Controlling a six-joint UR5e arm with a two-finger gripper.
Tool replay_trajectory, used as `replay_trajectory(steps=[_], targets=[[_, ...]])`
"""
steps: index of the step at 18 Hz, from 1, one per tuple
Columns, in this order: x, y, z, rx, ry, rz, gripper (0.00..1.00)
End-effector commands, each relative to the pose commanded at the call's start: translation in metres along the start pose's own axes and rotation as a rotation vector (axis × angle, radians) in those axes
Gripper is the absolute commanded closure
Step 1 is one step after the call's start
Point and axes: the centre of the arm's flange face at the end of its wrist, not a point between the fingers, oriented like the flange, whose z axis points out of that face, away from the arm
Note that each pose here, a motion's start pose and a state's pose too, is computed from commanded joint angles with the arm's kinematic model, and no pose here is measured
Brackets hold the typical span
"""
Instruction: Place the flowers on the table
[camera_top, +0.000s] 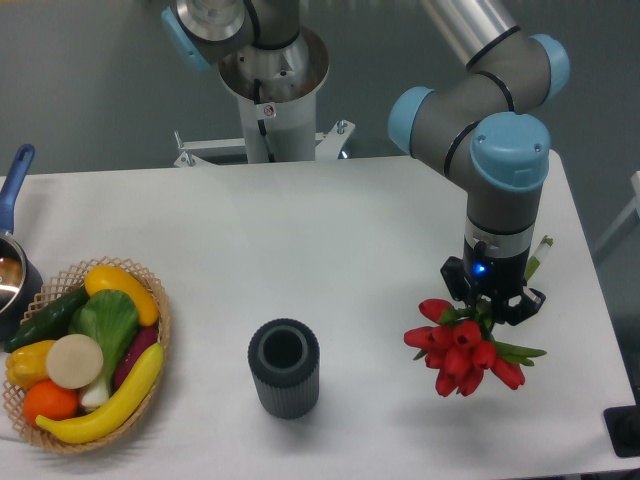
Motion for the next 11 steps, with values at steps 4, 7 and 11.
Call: replay_trajectory(steps=[4, 7, 11], targets=[[0.0, -0.0002, -0.0011, 0.002, -0.001, 0.002, 0.9], [-0.0006, -0.0009, -0.0011, 0.006, 0.0, 0.0, 0.89], [0.0011, 0.0, 0.0023, 0.003, 0.006, 0.0, 0.89]])
